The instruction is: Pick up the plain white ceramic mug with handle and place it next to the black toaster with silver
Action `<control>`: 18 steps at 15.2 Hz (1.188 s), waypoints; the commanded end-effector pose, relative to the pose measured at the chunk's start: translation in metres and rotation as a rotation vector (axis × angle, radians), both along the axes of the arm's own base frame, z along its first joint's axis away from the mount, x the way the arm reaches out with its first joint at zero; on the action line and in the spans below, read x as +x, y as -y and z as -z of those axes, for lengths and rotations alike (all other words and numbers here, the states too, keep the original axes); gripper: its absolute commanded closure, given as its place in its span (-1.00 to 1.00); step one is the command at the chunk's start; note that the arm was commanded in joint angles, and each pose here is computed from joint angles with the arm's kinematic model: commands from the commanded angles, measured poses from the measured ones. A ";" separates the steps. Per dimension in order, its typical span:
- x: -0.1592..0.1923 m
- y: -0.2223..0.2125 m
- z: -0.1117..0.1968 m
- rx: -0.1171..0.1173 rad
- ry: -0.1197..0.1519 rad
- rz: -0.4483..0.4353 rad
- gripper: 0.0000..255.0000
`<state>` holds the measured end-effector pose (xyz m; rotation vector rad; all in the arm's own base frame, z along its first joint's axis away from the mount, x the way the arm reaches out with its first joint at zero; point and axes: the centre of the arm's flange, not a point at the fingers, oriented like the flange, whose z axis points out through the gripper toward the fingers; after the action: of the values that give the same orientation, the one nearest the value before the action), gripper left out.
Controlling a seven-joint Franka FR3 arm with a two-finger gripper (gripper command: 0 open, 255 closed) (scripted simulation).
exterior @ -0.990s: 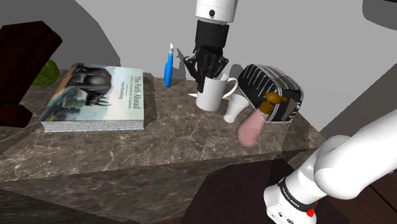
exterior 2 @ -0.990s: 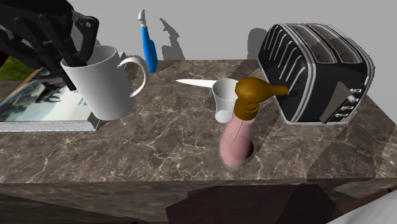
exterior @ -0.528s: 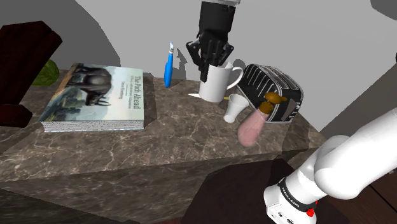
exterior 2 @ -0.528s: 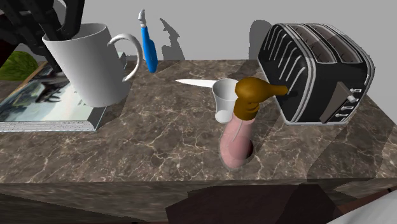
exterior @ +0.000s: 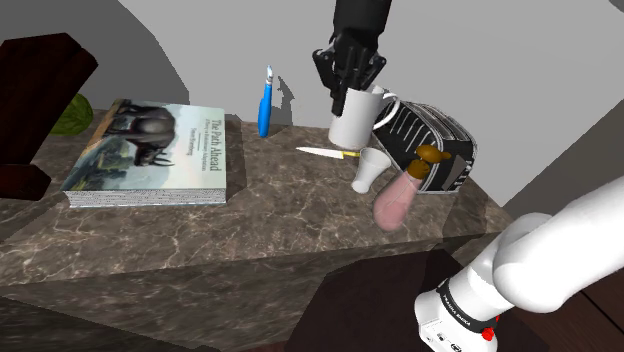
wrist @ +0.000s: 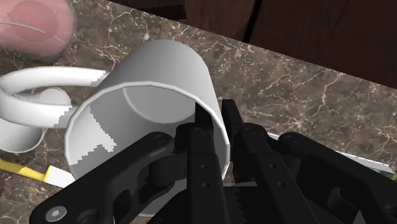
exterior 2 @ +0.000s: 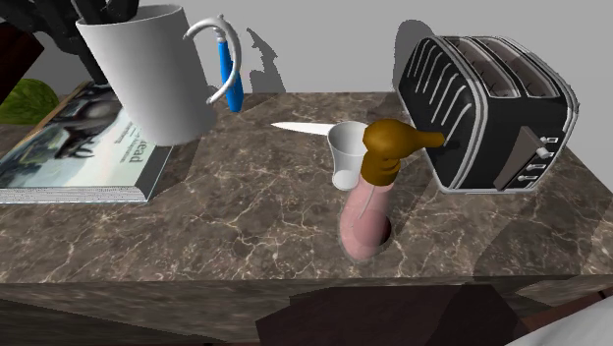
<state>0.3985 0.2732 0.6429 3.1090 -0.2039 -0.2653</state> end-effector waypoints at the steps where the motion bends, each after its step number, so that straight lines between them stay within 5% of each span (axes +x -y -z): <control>1: -0.006 0.027 -0.001 0.001 0.000 -0.001 1.00; 18: -0.064 0.243 -0.002 0.001 0.000 -0.001 1.00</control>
<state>0.3362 0.0446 0.6454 3.1100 -0.2054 -0.2649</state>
